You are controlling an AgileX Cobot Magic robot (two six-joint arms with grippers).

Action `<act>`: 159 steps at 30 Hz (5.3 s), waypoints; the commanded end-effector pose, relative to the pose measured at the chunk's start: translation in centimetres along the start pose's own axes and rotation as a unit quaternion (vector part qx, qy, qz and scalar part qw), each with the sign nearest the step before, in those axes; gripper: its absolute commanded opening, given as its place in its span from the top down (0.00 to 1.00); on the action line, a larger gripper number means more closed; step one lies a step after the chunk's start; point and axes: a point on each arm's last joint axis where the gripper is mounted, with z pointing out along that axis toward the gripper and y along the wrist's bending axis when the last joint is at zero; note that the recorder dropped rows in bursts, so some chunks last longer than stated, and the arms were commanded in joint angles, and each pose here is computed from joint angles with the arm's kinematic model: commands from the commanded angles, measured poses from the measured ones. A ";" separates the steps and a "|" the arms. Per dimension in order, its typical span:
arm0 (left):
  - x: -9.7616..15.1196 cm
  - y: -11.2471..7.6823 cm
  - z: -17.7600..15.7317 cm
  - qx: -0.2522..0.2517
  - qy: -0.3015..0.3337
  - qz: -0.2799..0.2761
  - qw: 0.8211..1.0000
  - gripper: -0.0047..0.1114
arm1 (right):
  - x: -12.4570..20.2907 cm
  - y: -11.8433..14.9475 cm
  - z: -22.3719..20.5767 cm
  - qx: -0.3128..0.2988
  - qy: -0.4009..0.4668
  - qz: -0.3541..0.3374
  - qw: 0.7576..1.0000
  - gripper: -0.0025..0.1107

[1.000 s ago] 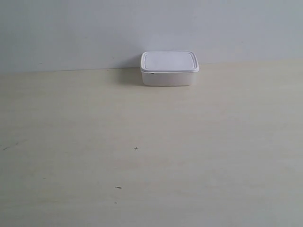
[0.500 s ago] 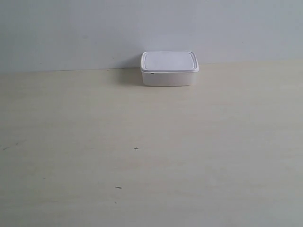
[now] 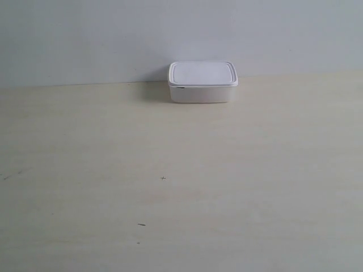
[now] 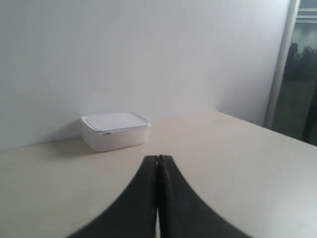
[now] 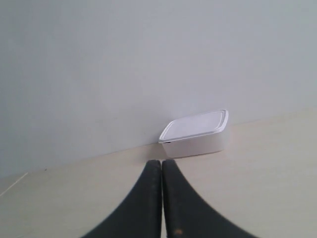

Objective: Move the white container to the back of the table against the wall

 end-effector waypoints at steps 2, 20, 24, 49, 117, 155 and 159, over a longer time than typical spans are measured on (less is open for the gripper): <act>-0.2 0.4 -0.2 -0.038 -0.014 0.006 0.999 0.96 | -0.1 -0.5 -0.1 0.044 -0.016 -0.002 0.999 0.98; -0.6 3.3 -1.7 -0.326 -0.043 0.035 0.944 0.96 | -0.6 -2.1 -0.6 0.199 -0.073 -0.006 0.977 0.98; -0.7 3.6 -2.0 -0.359 -0.046 0.038 0.931 0.96 | -0.7 -2.2 -0.7 0.216 -0.079 -0.006 0.973 0.98; -0.7 3.7 -2.1 -0.372 -0.047 0.039 0.926 0.96 | -0.7 -2.3 -0.7 0.227 -0.083 -0.006 0.970 0.98; 1.5 3.5 -1.9 -0.341 0.092 0.079 0.932 0.96 | -0.6 -2.4 -0.8 0.231 -0.078 -0.004 0.970 0.98; 2.9 3.4 -2.2 -0.322 0.194 0.121 0.919 0.96 | -0.3 -2.2 -0.6 0.213 -0.083 0.112 0.967 0.98; 2.9 3.4 -2.2 -0.322 0.194 0.121 0.919 0.96 | -0.3 -2.2 -0.6 0.213 -0.082 0.111 0.967 0.98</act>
